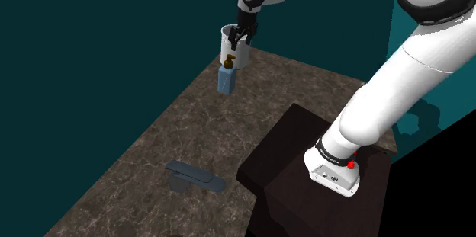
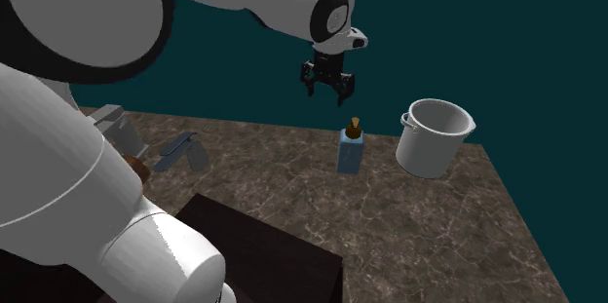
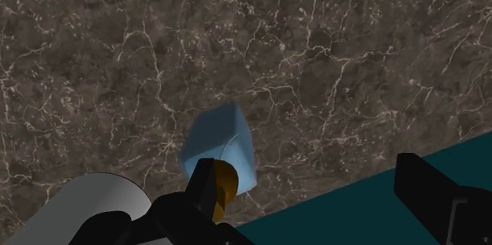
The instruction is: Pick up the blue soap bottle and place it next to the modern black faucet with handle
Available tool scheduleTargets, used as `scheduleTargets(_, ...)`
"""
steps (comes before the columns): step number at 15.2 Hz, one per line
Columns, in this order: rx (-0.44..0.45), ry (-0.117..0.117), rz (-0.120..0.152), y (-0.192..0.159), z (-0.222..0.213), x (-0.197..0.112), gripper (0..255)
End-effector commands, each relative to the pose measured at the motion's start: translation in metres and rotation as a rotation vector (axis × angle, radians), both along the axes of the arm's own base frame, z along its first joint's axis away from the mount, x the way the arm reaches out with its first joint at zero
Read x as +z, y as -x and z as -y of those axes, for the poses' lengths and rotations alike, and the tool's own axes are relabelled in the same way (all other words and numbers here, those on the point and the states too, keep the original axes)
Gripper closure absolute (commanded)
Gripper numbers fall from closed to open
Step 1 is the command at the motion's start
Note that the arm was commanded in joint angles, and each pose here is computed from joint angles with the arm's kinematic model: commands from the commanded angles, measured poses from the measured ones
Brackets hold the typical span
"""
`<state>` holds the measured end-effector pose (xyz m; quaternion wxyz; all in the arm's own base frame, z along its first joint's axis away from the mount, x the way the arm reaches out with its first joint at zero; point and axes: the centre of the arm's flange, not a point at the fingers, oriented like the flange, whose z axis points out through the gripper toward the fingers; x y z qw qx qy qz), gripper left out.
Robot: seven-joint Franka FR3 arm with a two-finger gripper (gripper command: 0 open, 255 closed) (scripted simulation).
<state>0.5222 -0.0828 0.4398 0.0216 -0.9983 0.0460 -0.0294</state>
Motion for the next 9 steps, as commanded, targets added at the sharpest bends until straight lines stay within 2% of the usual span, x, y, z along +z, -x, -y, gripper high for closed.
scheduleTargets(1, -0.007, 0.005, -0.006, -0.017, 0.009, -0.015, 0)
scheduleTargets(9, -0.034, 0.022, -0.03, -0.089, 0.052, -0.081, 0)
